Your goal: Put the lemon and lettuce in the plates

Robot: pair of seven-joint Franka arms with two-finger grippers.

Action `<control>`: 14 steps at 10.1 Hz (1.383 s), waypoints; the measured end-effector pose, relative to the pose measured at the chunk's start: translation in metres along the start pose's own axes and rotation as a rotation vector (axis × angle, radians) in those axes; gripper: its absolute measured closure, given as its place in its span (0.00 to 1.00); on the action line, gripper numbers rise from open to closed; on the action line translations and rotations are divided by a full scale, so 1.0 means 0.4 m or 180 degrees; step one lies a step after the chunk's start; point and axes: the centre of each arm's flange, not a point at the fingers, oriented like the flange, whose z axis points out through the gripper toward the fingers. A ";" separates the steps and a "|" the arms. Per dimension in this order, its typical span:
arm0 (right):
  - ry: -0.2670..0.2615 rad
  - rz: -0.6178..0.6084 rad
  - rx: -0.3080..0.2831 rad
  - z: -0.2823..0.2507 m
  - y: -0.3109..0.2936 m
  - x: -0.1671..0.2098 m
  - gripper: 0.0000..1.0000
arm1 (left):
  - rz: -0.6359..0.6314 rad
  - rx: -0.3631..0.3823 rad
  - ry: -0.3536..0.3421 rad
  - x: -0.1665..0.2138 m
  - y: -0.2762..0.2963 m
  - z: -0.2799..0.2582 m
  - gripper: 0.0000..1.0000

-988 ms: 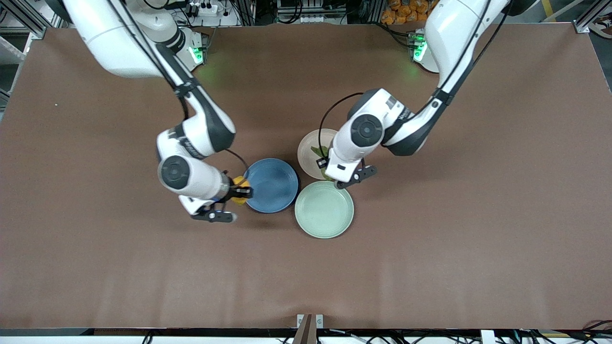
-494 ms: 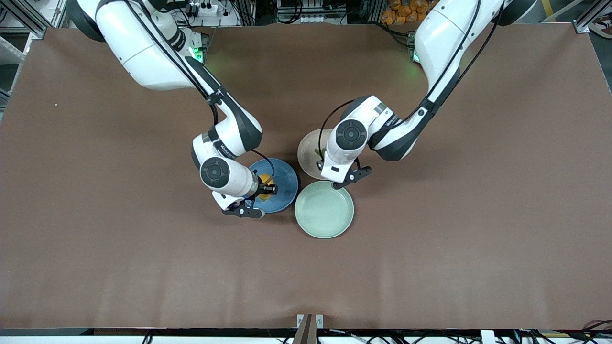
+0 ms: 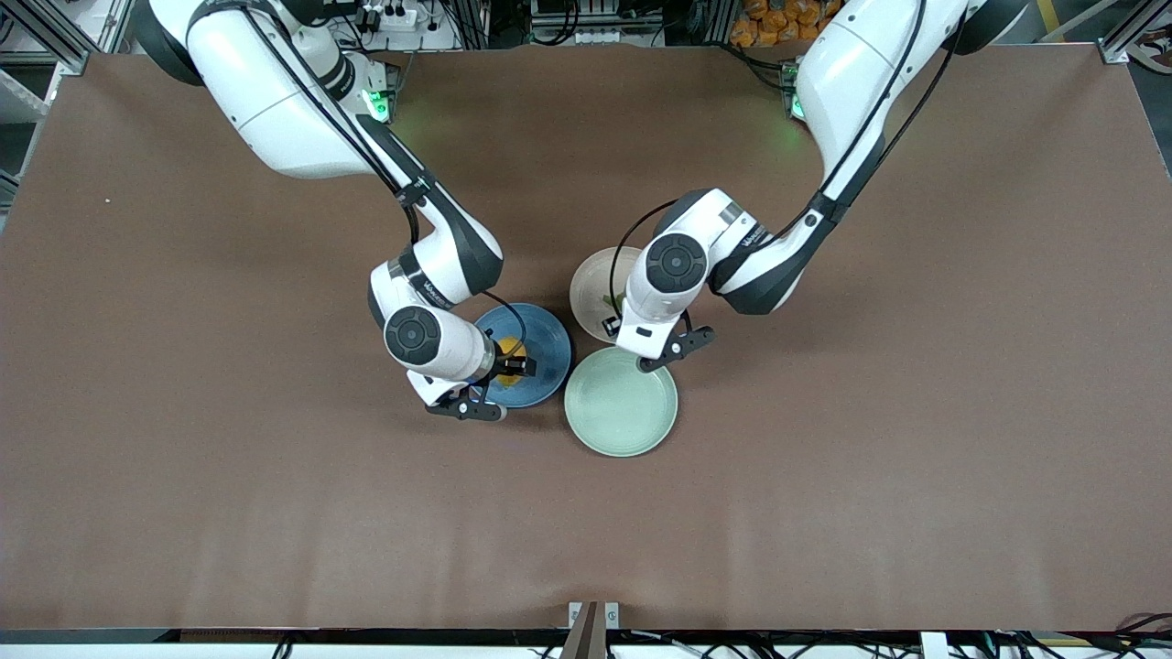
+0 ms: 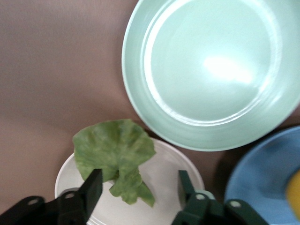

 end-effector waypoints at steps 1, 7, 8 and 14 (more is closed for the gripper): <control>0.0000 0.0018 -0.0022 -0.049 0.005 0.018 0.00 | -0.0052 -0.0053 0.0085 0.021 -0.007 -0.085 0.02; 0.0238 0.0418 -0.0333 -0.503 0.342 0.149 0.00 | 0.0074 -0.0147 0.0579 0.222 -0.219 -0.503 0.00; 0.0304 0.0380 -0.0455 -0.586 0.411 0.147 0.00 | 0.0226 -0.0106 0.0637 0.265 -0.278 -0.559 0.00; 0.0383 0.0280 -0.0669 -1.014 0.596 -0.055 0.00 | 0.0774 0.0201 0.0701 0.381 -0.554 -0.768 0.00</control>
